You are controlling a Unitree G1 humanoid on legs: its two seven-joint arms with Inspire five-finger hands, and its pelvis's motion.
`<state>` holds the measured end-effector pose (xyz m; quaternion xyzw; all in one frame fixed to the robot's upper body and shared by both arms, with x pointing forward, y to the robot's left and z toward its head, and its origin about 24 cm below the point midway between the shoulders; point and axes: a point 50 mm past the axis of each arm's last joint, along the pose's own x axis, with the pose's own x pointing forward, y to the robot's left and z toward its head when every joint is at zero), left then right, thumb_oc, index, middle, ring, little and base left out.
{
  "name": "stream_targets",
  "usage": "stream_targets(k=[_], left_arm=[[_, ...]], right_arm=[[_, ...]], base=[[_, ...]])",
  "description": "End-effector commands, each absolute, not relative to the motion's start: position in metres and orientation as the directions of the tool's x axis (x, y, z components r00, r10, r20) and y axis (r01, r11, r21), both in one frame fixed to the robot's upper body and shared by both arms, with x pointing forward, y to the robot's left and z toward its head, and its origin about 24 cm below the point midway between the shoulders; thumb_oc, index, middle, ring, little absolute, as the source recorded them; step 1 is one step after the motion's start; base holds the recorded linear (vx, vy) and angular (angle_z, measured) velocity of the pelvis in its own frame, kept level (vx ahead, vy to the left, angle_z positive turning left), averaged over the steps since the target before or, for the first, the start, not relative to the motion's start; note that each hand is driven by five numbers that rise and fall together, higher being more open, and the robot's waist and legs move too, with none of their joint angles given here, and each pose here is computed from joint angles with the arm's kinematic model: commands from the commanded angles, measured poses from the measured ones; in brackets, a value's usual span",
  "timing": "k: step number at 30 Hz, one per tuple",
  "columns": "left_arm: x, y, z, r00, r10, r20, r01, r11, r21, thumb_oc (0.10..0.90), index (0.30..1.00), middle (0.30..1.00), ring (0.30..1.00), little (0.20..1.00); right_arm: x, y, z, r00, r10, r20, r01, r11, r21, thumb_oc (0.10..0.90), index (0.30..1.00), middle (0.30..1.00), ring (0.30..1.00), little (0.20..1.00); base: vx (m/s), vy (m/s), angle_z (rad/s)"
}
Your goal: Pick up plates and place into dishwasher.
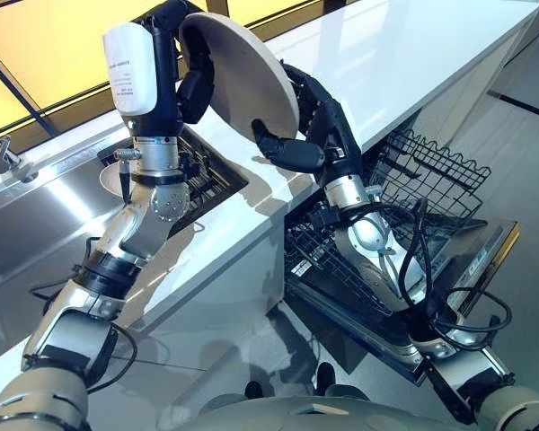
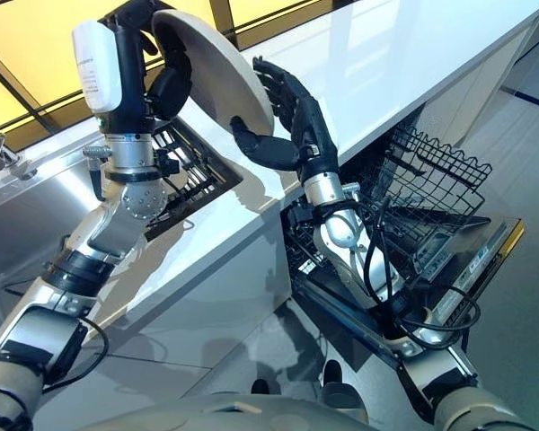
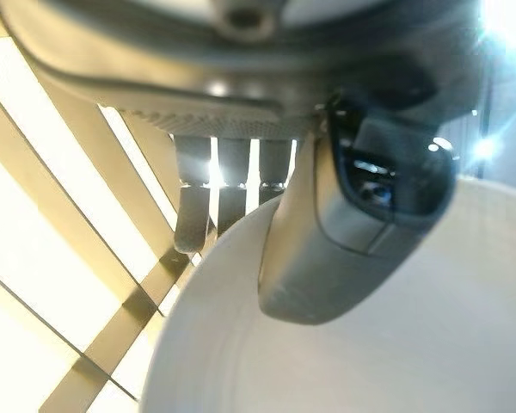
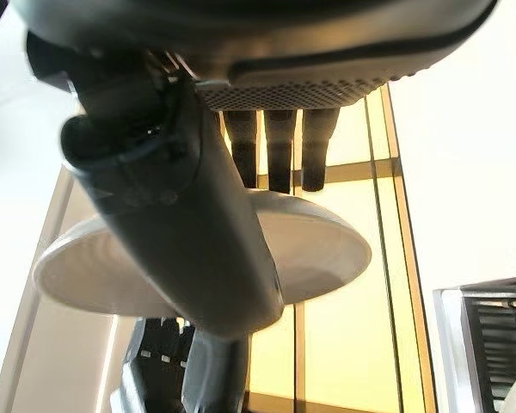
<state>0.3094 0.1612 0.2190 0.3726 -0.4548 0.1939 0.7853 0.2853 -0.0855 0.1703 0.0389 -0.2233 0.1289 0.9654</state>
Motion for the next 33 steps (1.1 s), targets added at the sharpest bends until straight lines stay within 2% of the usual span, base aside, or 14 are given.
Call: stream_targets(k=[1,10,13,14,15,16,19,20,22,25,28,31,33], left_arm=[[0.283,0.130,0.252,0.314,-0.183,0.932,-0.517,0.790,0.329,0.100,0.300,0.300,0.300,0.200],[0.265,0.112,0.258,0.218,-0.306,0.927,-0.381,0.847,0.370,0.100,0.300,0.300,0.300,0.200],[0.262,0.105,0.261,0.219,-0.342,0.914,-0.296,0.869,0.396,0.100,0.300,0.300,0.300,0.200],[0.262,0.104,0.261,0.244,-0.355,0.903,-0.240,0.880,0.411,0.136,0.331,0.331,0.331,0.236],[0.262,0.103,0.260,0.264,-0.358,0.896,-0.219,0.882,0.417,0.232,0.413,0.413,0.413,0.332],[0.264,0.104,0.260,0.294,-0.360,0.885,-0.186,0.887,0.423,0.800,0.900,0.900,0.900,0.900],[0.272,0.108,0.254,0.395,-0.355,0.847,-0.112,0.897,0.428,0.800,0.900,0.900,0.900,0.900],[0.276,0.112,0.250,0.449,-0.353,0.821,-0.072,0.902,0.427,0.800,0.900,0.900,0.900,0.900],[0.277,0.118,0.248,0.478,-0.347,0.807,-0.071,0.901,0.429,0.800,0.900,0.900,0.900,0.900],[0.280,0.136,0.246,0.527,-0.329,0.784,-0.108,0.889,0.446,0.800,0.900,0.900,0.900,0.900],[0.284,0.167,0.250,0.570,-0.292,0.768,-0.242,0.833,0.497,0.800,0.900,0.900,0.900,0.900],[0.281,0.200,0.255,0.591,-0.245,0.768,-0.381,0.755,0.534,0.800,0.900,0.900,0.900,0.900],[0.272,0.228,0.254,0.609,-0.194,0.769,-0.469,0.694,0.547,0.800,0.900,0.900,0.900,0.900]], right_arm=[[0.274,-0.089,0.230,0.701,0.117,0.704,-0.285,0.950,0.126,0.100,0.300,0.300,0.300,0.200],[0.273,-0.098,0.229,0.698,0.060,0.714,-0.257,0.951,0.171,0.100,0.300,0.300,0.300,0.200],[0.272,-0.099,0.231,0.690,0.045,0.722,-0.250,0.952,0.179,0.100,0.300,0.300,0.300,0.200],[0.272,-0.100,0.232,0.685,0.041,0.728,-0.247,0.953,0.179,0.100,0.300,0.300,0.300,0.200],[0.271,-0.101,0.232,0.681,0.039,0.731,-0.244,0.954,0.177,0.100,0.300,0.300,0.300,0.200],[0.271,-0.102,0.233,0.674,0.034,0.738,-0.238,0.956,0.173,0.100,0.300,0.300,0.300,0.200],[0.269,-0.108,0.236,0.644,0.005,0.765,-0.195,0.968,0.158,0.100,0.300,0.300,0.300,0.200],[0.267,-0.116,0.239,0.608,-0.022,0.794,-0.132,0.983,0.128,0.100,0.300,0.300,0.300,0.200],[0.264,-0.125,0.243,0.561,-0.057,0.826,-0.043,0.994,0.098,0.100,0.300,0.300,0.300,0.200],[0.261,-0.152,0.252,0.456,-0.128,0.881,0.172,0.984,0.054,0.100,0.300,0.300,0.300,0.200],[0.263,-0.192,0.256,0.384,-0.219,0.897,0.419,0.907,0.042,0.100,0.300,0.300,0.300,0.200],[0.266,-0.228,0.246,0.399,-0.273,0.875,0.593,0.805,-0.019,0.100,0.300,0.300,0.300,0.200],[0.261,-0.261,0.221,0.473,-0.338,0.813,0.674,0.734,-0.087,0.100,0.300,0.300,0.300,0.200]], base=[[0.00,0.000,0.00],[0.00,0.000,0.00],[0.00,0.000,0.00],[0.00,0.000,0.00],[0.00,0.000,0.00],[0.00,0.000,0.00],[0.00,0.002,-0.01],[0.00,0.000,0.00],[0.00,0.000,0.00],[0.00,-0.006,-0.03],[0.00,0.000,0.00],[0.00,0.000,0.00],[0.00,0.000,0.00]])
